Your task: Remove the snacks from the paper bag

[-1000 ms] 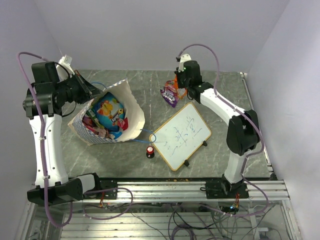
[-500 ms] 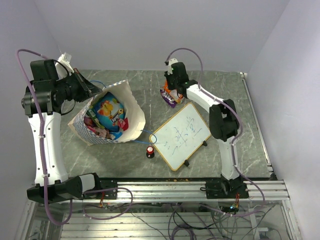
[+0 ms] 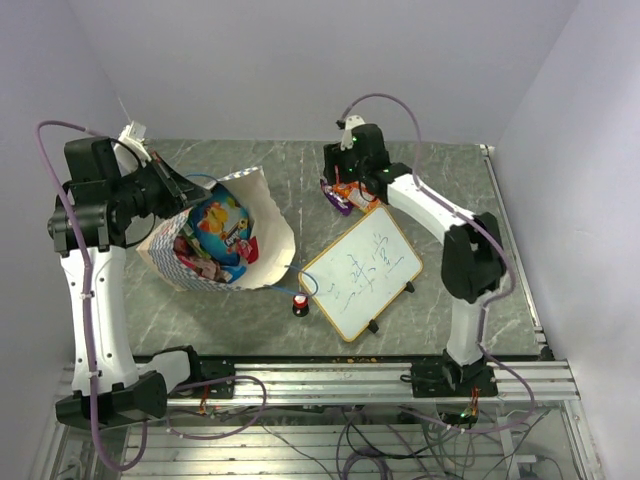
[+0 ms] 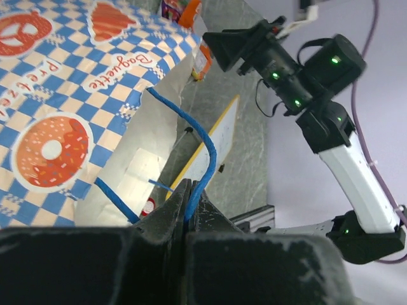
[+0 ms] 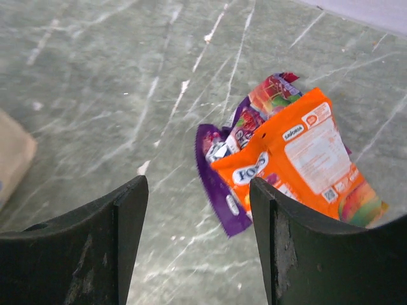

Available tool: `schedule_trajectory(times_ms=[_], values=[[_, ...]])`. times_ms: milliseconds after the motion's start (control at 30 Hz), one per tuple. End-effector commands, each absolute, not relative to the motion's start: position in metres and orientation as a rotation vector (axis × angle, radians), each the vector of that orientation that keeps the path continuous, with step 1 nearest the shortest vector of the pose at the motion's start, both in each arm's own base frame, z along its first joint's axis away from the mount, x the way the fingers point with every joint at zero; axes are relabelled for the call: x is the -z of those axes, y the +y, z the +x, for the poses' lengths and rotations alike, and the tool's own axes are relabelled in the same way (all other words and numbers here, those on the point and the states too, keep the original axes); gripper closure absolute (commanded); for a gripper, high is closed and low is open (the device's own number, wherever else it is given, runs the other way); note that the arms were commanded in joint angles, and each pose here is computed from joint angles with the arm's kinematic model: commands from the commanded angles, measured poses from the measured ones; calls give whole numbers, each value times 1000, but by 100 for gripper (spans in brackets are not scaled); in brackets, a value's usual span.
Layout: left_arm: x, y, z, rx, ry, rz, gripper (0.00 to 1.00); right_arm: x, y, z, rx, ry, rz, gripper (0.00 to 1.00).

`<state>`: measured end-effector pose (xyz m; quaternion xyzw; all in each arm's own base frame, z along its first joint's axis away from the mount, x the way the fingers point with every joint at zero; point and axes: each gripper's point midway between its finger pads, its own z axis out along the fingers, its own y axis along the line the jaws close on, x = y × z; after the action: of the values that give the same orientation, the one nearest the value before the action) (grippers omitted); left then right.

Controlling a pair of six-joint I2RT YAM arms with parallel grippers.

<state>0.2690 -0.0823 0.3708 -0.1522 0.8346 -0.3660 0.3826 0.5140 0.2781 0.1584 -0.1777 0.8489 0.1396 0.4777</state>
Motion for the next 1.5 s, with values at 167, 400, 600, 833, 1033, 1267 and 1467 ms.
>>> schedule_trajectory(times_ms=[167, 400, 600, 833, 1033, 1267, 1467], values=[[-372, -103, 269, 1138, 2057, -388, 93, -245, 319, 442, -619, 1933, -479, 35], [-383, -105, 265, 1152, 2021, -359, 93, -287, 385, 367, -830, 1704, -695, 38], [-395, -108, 264, 1178, 1951, -339, 93, -299, 435, 290, -899, 1492, -936, 40], [-419, -110, 261, 1188, 1835, -283, 93, -255, 481, 247, -786, 1419, -1187, 43], [-414, -111, 260, 1227, 1809, -324, 93, -210, 499, 259, -667, 1519, -1197, 40], [-416, -112, 252, 1240, 1792, -343, 93, -199, 518, 278, -675, 1509, -1069, 33], [-409, -113, 249, 1244, 1850, -380, 93, -197, 550, 295, -744, 1504, -933, 28]])
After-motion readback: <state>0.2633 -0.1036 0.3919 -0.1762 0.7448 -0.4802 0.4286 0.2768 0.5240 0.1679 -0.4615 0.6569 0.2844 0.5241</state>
